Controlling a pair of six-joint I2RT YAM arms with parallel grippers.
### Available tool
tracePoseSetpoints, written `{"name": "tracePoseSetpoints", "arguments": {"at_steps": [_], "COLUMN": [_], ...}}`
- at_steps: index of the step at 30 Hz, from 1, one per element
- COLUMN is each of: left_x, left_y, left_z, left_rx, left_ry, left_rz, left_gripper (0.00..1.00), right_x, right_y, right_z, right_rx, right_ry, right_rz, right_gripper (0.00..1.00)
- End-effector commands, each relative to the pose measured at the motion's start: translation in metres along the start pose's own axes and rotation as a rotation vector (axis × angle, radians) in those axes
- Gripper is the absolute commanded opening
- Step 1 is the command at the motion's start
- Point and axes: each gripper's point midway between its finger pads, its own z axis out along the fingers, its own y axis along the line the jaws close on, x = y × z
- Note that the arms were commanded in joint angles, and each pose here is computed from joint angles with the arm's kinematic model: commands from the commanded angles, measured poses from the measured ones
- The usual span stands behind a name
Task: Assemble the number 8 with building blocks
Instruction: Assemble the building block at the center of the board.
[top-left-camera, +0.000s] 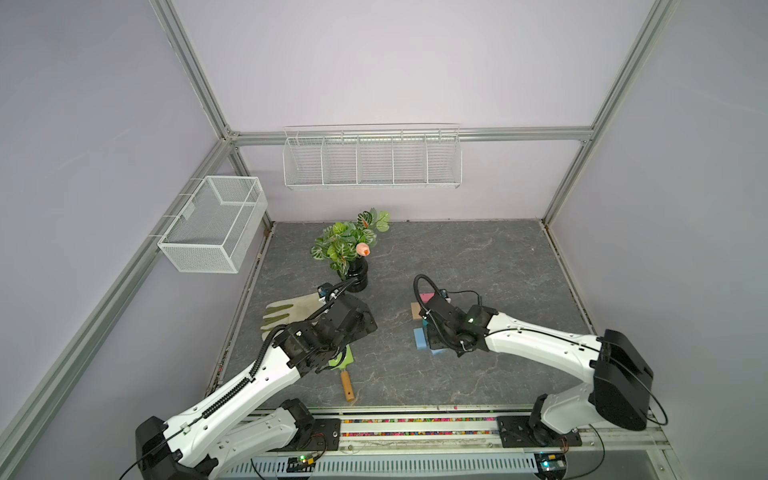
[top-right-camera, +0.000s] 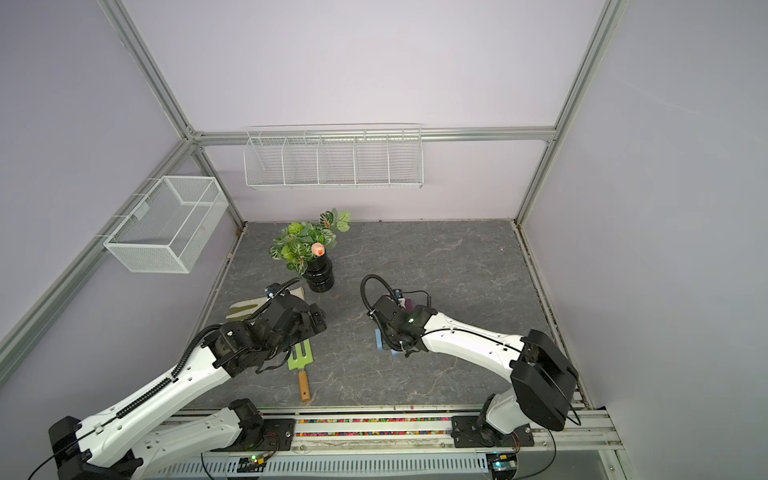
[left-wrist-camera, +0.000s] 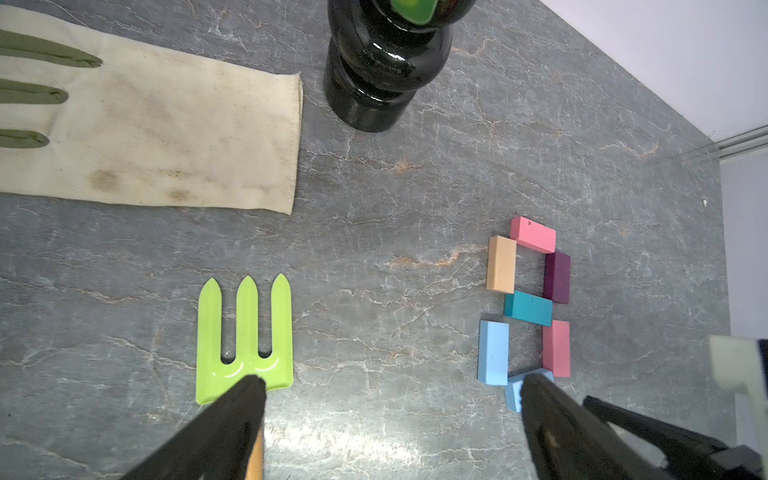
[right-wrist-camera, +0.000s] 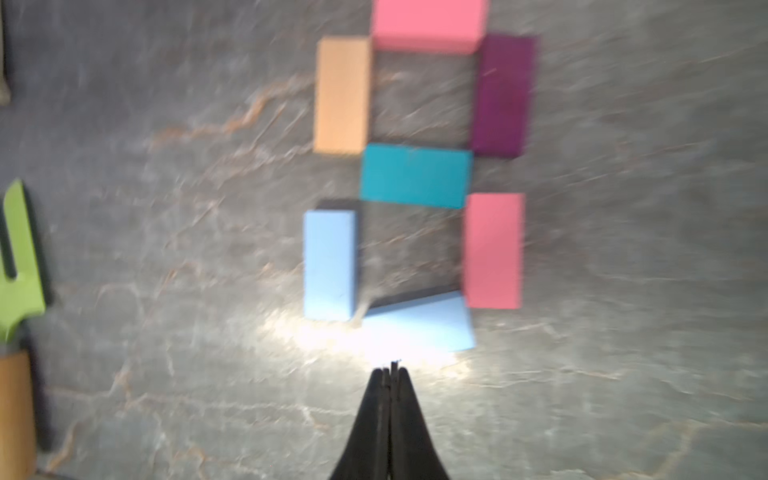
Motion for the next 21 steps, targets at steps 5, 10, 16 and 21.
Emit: {"name": "tracePoseSetpoints", "arguments": {"at_steps": [5,10,16,21], "left_x": [-0.008,-0.008,-0.008,-0.008], "left_y": [-0.009,-0.009,-0.011,-0.012], "left_z": [-0.005,-0.004,-0.002,-0.001], "left_rx": [0.021,0.022,0.02,0.017], "left_ry": [-0.025,-0.025,-0.02,-0.018], "left_rz": [-0.008,-0.011,-0.003,-0.003], "left_gripper": [1.0,1.0,1.0,1.0], "right_x": [0.026,0.054,0.065,0.068], "right_y": [-0.038,-0.036,-0.022,-0.008], "right_z": [0.009,0.026,0.037,0.046], "right_rx": [0.074,0.02,-0.04,-0.065], "right_ry": [0.072,0.141,0.177,0.198], "right_rz": [0.001,0.026,0.027,0.011], "right_gripper": [0.07,0.07,0.07,0.07]}}
